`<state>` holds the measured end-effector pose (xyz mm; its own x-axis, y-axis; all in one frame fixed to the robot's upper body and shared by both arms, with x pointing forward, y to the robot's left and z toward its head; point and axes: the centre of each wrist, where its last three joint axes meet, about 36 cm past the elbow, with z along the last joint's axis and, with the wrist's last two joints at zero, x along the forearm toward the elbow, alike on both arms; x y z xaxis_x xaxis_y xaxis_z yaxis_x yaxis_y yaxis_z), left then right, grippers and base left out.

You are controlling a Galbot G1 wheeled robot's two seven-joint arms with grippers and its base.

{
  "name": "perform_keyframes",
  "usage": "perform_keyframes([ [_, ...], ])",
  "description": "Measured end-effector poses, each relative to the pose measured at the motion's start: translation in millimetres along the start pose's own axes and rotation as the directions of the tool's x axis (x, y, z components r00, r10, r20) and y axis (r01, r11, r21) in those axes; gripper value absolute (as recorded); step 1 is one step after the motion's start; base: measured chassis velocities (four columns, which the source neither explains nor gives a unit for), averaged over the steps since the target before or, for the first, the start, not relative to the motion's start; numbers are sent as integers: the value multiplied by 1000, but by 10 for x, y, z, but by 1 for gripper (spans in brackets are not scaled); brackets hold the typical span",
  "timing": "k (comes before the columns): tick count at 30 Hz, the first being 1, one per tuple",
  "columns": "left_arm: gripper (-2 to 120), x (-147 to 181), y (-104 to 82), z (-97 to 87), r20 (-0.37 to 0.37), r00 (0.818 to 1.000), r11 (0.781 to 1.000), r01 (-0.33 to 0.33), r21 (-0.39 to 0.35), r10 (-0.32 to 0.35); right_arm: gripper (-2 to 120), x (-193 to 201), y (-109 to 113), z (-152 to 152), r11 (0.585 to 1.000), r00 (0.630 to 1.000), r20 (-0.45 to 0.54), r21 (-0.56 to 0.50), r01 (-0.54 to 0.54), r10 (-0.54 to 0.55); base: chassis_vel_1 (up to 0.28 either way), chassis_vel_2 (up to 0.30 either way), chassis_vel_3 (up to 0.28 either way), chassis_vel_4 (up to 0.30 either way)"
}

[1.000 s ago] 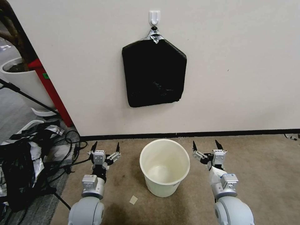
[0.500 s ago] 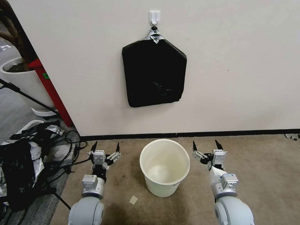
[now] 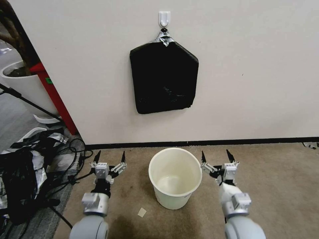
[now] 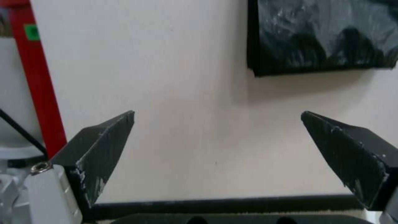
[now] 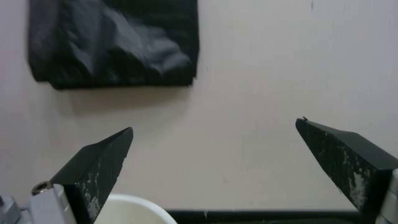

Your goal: Place a trash bag onto the trash bin.

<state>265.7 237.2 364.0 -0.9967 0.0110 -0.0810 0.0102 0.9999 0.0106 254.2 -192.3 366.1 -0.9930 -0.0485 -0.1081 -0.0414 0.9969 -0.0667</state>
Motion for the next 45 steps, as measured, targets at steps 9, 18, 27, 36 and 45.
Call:
perform_keyframes([
  [9, 100, 339, -173, -12, 128, 990, 991, -73, 115, 58, 100, 255, 270, -79, 998, 990, 141, -57, 0, 8, 0, 0, 0, 0],
  [18, 100, 379, -207, 7, 132, 988, 988, -94, 123, 78, 100, 214, 231, -17, 998, 993, 122, -65, -3, 11, 0, 0, 0, 0],
  [27, 100, 396, -142, 43, 119, 991, 991, -72, 112, 59, 100, 77, 174, -15, 988, 997, 82, -153, 23, -11, 0, 0, 0, 0],
  [36, 100, 375, -160, 57, 115, 991, 991, -78, 113, 65, 100, -642, 44, -232, 865, 980, 77, -460, 199, -184, 0, 0, 0, 0],
  [45, 100, 436, -130, 3, 109, 992, 992, -75, 101, 64, 100, -1760, 61, -573, 620, 932, 177, -705, 345, -317, 0, 0, 0, 0],
])
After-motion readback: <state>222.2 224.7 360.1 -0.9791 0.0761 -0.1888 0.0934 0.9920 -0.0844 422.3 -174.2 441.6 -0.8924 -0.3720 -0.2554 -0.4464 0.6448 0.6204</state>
